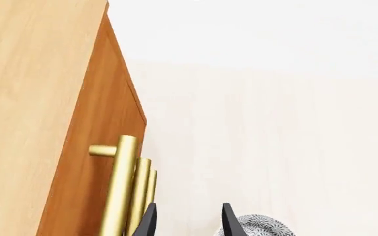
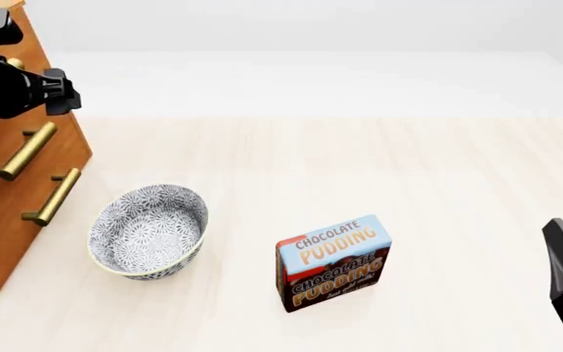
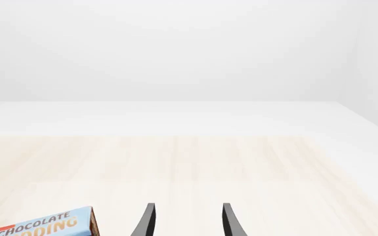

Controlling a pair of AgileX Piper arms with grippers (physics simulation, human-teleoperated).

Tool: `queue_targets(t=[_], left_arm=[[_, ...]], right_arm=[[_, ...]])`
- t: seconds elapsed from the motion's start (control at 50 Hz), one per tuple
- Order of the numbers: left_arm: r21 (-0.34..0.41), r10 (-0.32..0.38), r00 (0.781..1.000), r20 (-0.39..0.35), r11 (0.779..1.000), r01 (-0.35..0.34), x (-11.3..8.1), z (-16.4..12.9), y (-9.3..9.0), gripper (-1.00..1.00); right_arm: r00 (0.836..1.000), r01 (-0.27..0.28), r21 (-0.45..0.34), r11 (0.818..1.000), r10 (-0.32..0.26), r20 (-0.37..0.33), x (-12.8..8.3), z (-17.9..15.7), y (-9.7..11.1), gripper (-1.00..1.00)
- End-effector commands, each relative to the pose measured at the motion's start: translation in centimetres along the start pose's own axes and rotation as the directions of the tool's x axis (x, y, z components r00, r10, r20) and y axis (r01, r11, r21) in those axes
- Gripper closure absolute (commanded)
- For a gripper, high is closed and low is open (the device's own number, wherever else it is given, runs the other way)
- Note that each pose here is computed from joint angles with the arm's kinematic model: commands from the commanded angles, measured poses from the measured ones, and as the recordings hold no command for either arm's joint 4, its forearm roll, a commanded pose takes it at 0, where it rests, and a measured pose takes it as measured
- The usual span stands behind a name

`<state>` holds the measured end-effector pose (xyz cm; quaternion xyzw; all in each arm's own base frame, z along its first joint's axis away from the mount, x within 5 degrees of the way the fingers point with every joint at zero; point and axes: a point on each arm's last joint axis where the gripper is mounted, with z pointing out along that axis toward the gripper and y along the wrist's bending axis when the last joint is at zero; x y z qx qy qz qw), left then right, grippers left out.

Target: Put the butter at the back in the top drawer of the cabinet and close it.

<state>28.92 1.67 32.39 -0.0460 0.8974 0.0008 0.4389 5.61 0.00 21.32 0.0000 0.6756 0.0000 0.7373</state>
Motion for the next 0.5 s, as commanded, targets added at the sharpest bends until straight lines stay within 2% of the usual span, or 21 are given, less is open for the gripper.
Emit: queue_targets(t=[0.02, 0.3, 0.5], left_arm=[[-0.031, 0.003, 1.0, -0.015, 0.999, -0.003, 0.2, 0.7, 1.0, -1.0], [-0.073, 0.004, 1.0, 0.015, 0.997, -0.003, -0.3, -0.7, 2.5, -1.0], [-0.047, 0.019, 0.999, 0.033, 0.999, -0.017, -0.2, -1.8, 1.5, -1.0]], right_arm=[[1.0, 0.0, 0.0, 1.0, 0.0, 0.0, 0.0, 0.0, 0.0, -1.0], [1.0, 0.0, 0.0, 1.0, 0.0, 0.0, 0.0, 0.0, 0.0, -1.0], [1.0, 0.0, 0.0, 1.0, 0.0, 0.0, 0.0, 0.0, 0.0, -1.0]])
